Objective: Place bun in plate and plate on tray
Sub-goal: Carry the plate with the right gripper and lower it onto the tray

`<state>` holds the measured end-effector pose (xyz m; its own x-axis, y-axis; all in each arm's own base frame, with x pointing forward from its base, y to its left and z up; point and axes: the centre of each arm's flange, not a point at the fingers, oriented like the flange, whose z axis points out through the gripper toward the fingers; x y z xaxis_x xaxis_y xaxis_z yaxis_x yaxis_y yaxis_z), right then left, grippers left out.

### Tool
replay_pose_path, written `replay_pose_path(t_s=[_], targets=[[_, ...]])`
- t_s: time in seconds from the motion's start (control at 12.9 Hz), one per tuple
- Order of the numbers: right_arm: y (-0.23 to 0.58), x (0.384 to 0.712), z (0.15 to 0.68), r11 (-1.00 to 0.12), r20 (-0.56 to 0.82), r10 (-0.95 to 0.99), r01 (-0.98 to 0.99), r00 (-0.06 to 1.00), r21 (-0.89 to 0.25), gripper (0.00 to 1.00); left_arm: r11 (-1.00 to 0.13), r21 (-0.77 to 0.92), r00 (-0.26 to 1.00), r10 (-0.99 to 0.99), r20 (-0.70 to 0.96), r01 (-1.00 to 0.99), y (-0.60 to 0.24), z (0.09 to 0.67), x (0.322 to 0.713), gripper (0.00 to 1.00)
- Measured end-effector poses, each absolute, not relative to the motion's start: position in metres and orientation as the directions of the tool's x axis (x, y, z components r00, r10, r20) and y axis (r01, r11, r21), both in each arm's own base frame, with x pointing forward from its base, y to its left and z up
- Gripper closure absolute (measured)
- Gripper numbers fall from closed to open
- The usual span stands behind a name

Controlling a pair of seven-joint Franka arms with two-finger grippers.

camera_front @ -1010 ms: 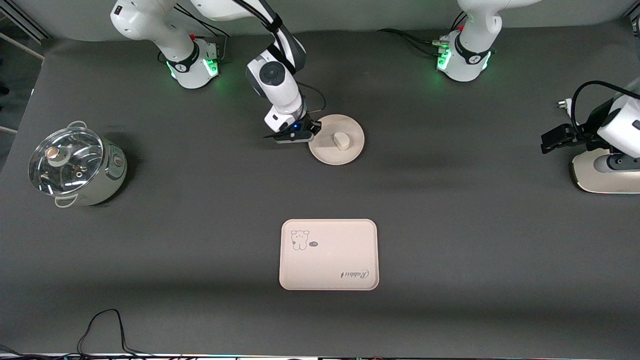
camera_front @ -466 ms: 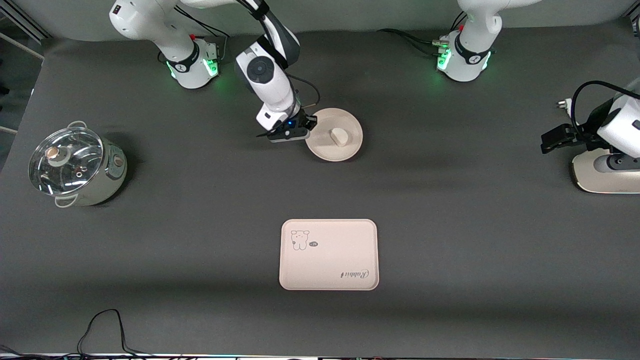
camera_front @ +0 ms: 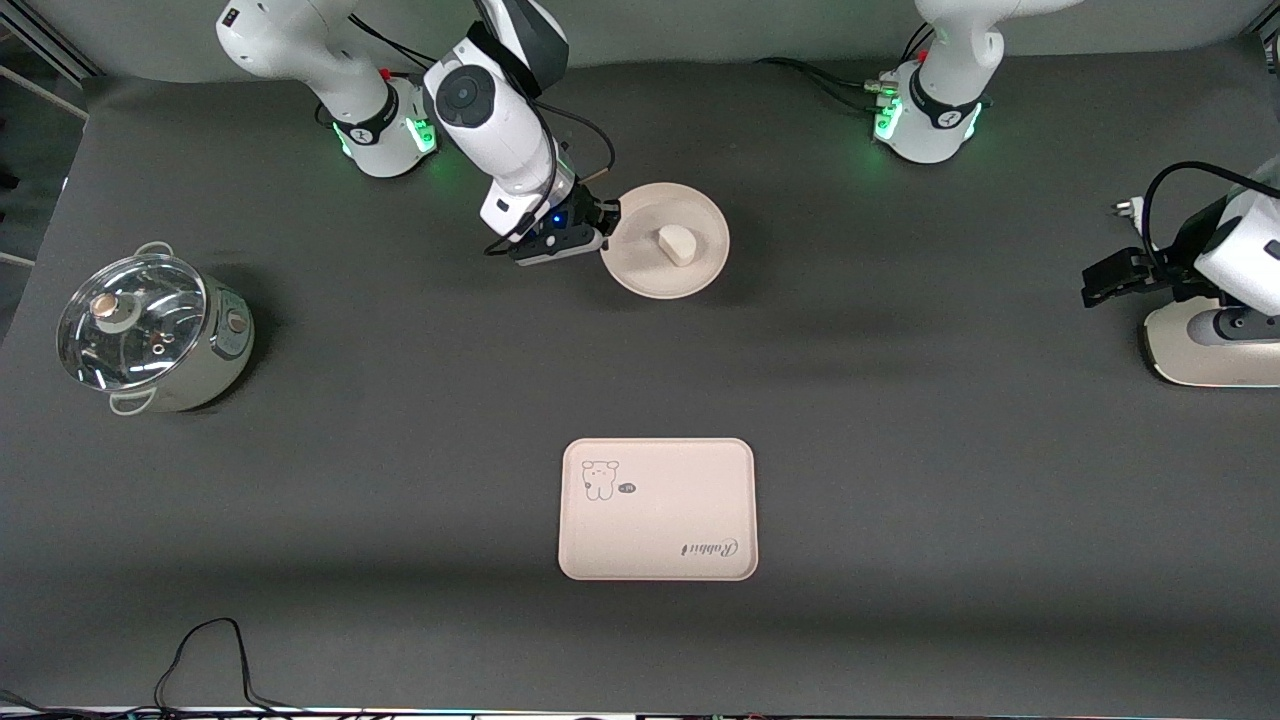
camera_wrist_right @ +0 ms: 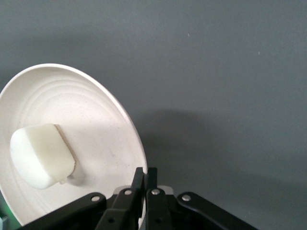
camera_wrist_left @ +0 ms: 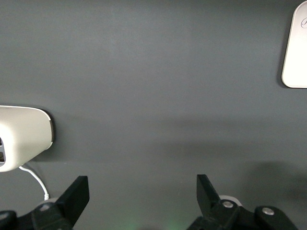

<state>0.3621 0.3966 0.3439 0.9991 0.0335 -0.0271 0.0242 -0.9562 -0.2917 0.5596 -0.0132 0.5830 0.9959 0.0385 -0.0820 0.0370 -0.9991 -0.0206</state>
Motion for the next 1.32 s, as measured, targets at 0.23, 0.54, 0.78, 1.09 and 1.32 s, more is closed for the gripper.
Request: replay_pose_path(t_s=[0.23, 0.54, 0.78, 1.09, 1.32], targets=[[0.389, 0.424, 0.357, -0.951, 0.013, 0.011, 0.014, 1.000, -0.309, 0.96, -0.999, -0.021, 0.996, 0.039, -0.082, 0.037, -0.013, 0.583, 0.560, 0.00], [0.397, 0.553, 0.361, -0.951, 0.021, -0.039, -0.031, 0.999, -0.309, 0.96, -0.999, -0.020, 0.996, 0.040, -0.082, 0.039, -0.012, 0.583, 0.560, 0.00], [0.399, 0.629, 0.352, -0.948, 0.037, -0.064, -0.049, 0.997, -0.314, 0.96, -0.999, -0.020, 0.996, 0.041, -0.082, 0.040, -0.012, 0.583, 0.560, 0.00], [0.404, 0.678, 0.315, -0.946, 0.075, -0.079, -0.051, 0.994, -0.321, 0.96, -0.999, -0.020, 0.996, 0.041, -0.082, 0.040, -0.012, 0.583, 0.560, 0.00], [0.400, 0.690, 0.259, -0.946, 0.093, -0.110, -0.075, 0.990, -0.316, 0.96, -0.999, -0.020, 0.996, 0.041, -0.082, 0.040, -0.012, 0.583, 0.560, 0.00]])
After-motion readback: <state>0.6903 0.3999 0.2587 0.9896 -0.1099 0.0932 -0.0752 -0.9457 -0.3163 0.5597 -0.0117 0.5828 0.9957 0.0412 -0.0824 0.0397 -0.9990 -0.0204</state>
